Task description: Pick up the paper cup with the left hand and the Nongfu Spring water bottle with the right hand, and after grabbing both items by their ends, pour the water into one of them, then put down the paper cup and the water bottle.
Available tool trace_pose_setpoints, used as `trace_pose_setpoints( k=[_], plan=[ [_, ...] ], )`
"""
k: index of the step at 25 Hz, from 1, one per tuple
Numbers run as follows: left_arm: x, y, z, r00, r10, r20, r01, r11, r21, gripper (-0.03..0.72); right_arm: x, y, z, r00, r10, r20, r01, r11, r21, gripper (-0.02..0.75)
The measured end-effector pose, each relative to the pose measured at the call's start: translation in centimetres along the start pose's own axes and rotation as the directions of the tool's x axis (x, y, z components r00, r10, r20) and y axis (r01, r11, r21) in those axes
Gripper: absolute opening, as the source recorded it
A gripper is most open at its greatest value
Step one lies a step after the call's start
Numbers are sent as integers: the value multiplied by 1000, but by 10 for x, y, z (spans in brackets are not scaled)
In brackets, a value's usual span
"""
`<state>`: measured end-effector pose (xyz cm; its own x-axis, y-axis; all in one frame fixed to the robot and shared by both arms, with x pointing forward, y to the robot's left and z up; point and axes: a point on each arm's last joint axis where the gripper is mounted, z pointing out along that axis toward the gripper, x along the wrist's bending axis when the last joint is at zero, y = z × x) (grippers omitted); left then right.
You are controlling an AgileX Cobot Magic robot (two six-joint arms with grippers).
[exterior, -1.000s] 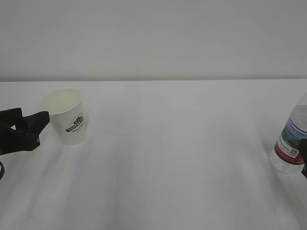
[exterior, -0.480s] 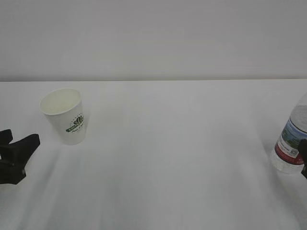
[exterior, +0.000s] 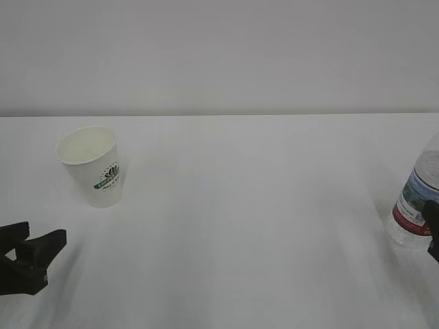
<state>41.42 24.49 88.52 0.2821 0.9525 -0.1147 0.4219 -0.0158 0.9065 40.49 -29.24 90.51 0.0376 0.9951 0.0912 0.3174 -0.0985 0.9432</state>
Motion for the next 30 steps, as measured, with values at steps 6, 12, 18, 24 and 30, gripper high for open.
trace_pose_setpoints(
  k=[6, 12, 18, 24, 30],
  plan=[
    [-1, -3, 1, 1000, 7, 17, -8, 1000, 17, 483, -1, -6, 2, 1000, -11, 8, 10, 999, 36, 551],
    [-1, -3, 1, 1000, 7, 18, -8, 1000, 13, 479, -6, -22, 7, 998, -12, 54, 5, 991, 132, 648],
    [-2, -3, 1, 1000, 8, 19, -8, 1000, 13, 476, -6, -25, 16, 998, -14, 60, 5, 988, 152, 675],
    [-2, -2, 1, 1000, 7, 20, -7, 1000, 11, 475, -5, -23, 23, 998, -13, 59, 5, 990, 143, 675],
    [-2, -2, 1, 1000, 7, 20, -7, 1000, 11, 475, -3, -24, 34, 999, -16, 52, 8, 989, 145, 675]
  ],
)
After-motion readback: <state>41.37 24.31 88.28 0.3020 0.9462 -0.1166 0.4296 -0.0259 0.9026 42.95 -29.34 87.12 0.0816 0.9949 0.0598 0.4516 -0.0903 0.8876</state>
